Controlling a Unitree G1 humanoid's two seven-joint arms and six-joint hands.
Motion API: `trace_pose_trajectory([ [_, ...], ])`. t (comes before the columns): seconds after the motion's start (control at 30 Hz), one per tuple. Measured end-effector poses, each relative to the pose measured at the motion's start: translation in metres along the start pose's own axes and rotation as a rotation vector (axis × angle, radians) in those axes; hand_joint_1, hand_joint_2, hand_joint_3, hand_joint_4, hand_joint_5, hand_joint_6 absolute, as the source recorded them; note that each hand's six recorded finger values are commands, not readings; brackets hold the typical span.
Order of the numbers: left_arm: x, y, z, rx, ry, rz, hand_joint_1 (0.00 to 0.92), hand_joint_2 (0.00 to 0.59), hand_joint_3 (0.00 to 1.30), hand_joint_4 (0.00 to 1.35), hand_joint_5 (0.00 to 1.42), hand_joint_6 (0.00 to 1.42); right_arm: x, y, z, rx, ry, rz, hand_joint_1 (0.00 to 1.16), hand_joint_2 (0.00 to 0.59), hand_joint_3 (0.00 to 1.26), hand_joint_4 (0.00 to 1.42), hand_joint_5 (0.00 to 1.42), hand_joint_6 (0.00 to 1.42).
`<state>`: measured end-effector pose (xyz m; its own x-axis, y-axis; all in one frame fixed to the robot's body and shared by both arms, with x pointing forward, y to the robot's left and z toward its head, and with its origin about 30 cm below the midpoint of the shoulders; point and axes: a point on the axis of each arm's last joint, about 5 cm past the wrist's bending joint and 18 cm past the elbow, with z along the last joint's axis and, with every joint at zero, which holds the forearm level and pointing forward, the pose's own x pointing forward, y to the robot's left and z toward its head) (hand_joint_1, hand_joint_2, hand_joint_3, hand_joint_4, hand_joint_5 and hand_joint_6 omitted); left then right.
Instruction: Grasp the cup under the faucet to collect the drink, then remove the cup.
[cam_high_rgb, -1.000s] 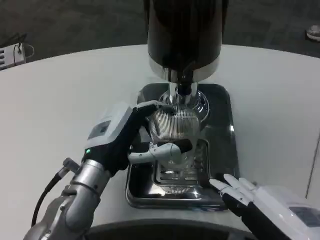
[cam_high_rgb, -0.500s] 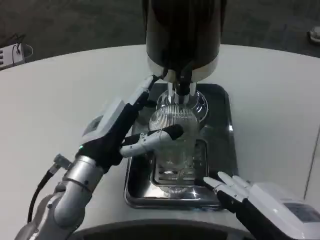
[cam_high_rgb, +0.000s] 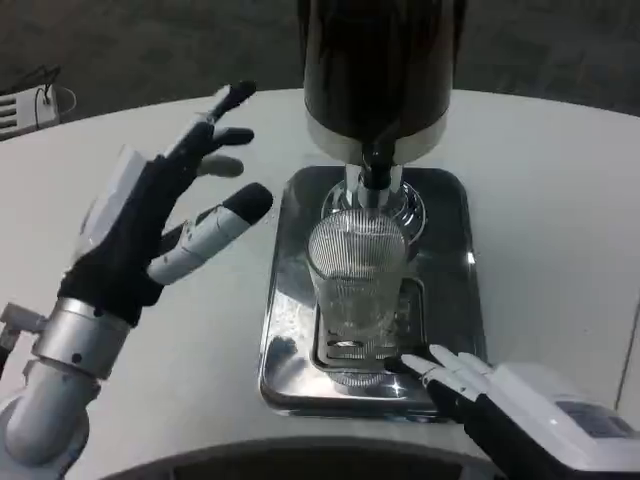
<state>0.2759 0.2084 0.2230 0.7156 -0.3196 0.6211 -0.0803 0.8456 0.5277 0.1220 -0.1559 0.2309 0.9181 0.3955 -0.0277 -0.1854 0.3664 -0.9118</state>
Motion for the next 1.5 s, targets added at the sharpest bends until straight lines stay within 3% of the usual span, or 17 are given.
trace_pose_trajectory([
  [0.3, 0.028, 0.013, 0.0313, -0.082, -0.143, -0.208, 0.0, 0.047, 0.14, 0.12, 0.22, 0.28, 0.004, 0.0003, 0.0018, -0.001, -0.014, -0.001, 0.55, 0.468, 0.11, 0.0, 0.0, 0.0],
  [0.4, 0.033, 0.014, 0.0358, -0.097, -0.166, -0.239, 0.0, 0.047, 0.15, 0.14, 0.24, 0.28, 0.004, 0.0007, 0.002, -0.002, -0.012, -0.003, 0.55, 0.468, 0.11, 0.0, 0.0, 0.0],
  [0.7, 0.037, 0.012, 0.0372, -0.113, -0.156, -0.29, 0.0, 0.05, 0.12, 0.11, 0.22, 0.27, 0.003, 0.0018, 0.002, 0.0, -0.002, -0.002, 0.55, 0.47, 0.11, 0.0, 0.0, 0.0],
  [1.03, 0.052, 0.0, 0.0401, -0.138, -0.12, -0.441, 0.0, 0.059, 0.06, 0.01, 0.14, 0.21, 0.001, 0.0005, 0.0024, 0.013, -0.011, -0.008, 0.54, 0.468, 0.11, 0.0, 0.0, 0.0],
  [1.2, 0.057, -0.002, 0.0402, -0.139, -0.12, -0.464, 0.0, 0.056, 0.05, 0.0, 0.13, 0.19, -0.001, -0.0002, 0.0012, 0.019, -0.008, -0.01, 0.54, 0.468, 0.11, 0.0, 0.0, 0.0],
  [1.5, 0.062, -0.001, 0.0469, -0.02, -0.136, -0.518, 0.0, 0.048, 0.0, 0.0, 0.06, 0.12, -0.002, -0.0001, -0.0034, 0.091, 0.008, -0.005, 0.51, 0.434, 0.09, 0.0, 0.01, 0.01],
])
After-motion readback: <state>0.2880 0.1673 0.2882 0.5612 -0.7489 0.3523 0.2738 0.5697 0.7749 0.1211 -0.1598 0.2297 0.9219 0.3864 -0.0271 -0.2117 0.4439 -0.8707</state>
